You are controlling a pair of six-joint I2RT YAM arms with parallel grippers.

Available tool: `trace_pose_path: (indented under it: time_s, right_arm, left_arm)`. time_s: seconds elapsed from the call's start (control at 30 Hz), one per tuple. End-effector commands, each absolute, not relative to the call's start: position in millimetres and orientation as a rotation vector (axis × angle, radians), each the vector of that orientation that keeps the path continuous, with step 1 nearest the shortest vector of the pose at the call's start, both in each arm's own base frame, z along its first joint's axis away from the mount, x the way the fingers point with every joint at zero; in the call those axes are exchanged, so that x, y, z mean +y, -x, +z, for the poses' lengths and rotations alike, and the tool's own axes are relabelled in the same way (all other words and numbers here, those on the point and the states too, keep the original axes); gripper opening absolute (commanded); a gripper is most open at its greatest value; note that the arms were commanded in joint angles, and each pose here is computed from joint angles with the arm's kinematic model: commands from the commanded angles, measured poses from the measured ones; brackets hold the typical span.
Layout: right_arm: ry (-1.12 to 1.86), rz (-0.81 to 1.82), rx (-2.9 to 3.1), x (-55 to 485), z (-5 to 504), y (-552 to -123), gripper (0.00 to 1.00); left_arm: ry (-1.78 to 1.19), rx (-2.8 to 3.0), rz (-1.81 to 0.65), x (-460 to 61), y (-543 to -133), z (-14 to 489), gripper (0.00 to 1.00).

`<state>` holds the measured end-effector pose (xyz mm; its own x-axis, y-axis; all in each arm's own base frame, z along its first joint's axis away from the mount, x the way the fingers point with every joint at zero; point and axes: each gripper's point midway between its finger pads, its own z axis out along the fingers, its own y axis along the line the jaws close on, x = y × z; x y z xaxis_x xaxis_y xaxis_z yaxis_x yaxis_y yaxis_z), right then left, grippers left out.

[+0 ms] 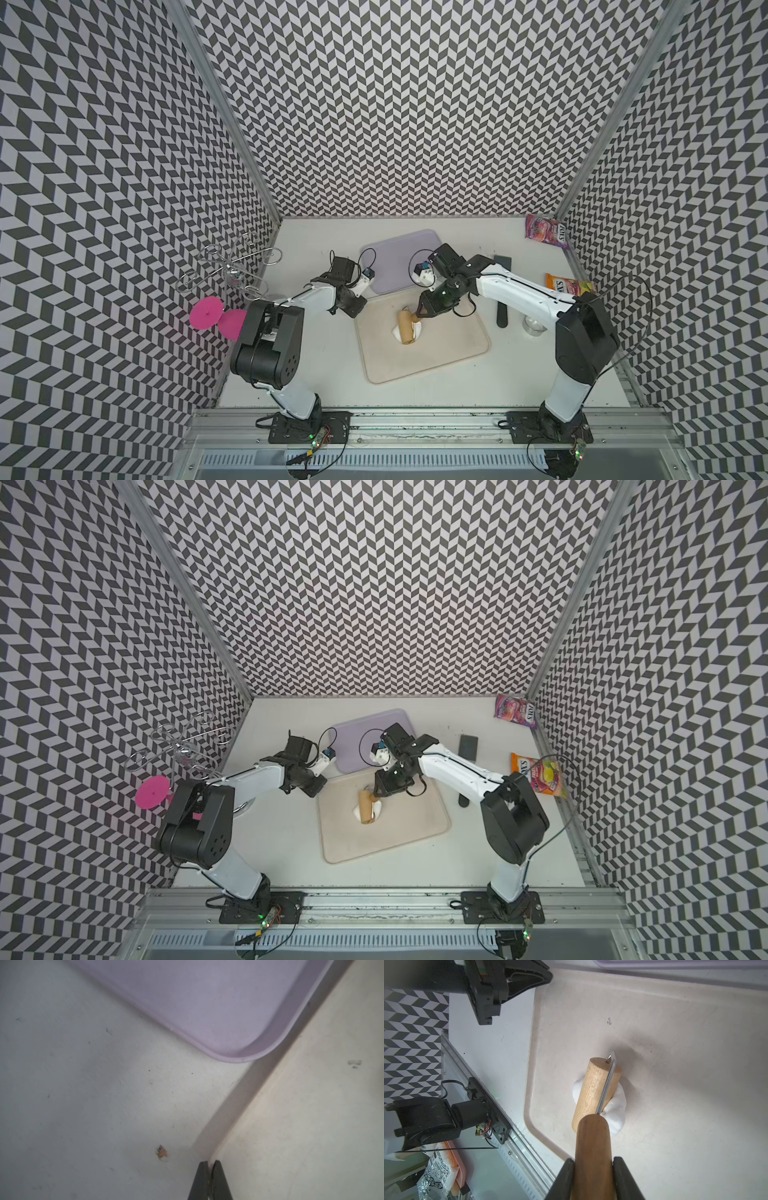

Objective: Roll out the dumpling wrappers from the dough
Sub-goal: Flatten out the dough on the work surface.

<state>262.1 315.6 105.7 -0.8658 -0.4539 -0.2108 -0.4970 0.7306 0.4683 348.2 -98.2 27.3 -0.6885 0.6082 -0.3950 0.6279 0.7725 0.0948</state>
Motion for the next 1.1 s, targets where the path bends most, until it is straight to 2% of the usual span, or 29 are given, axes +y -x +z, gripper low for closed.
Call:
trace_pose_path:
  time_s: [0.0,1.07]
  right_arm:
    - [0.908,0.550,3.162,290,0,-207,0.00]
    - [0.940,0.989,3.037,330,47,-197,0.00]
  left_arm:
    - [-1.036,2.638,-0.171,-113,-315,-1,0.00]
    - [-1.034,2.640,-0.179,-114,-314,-1,0.00]
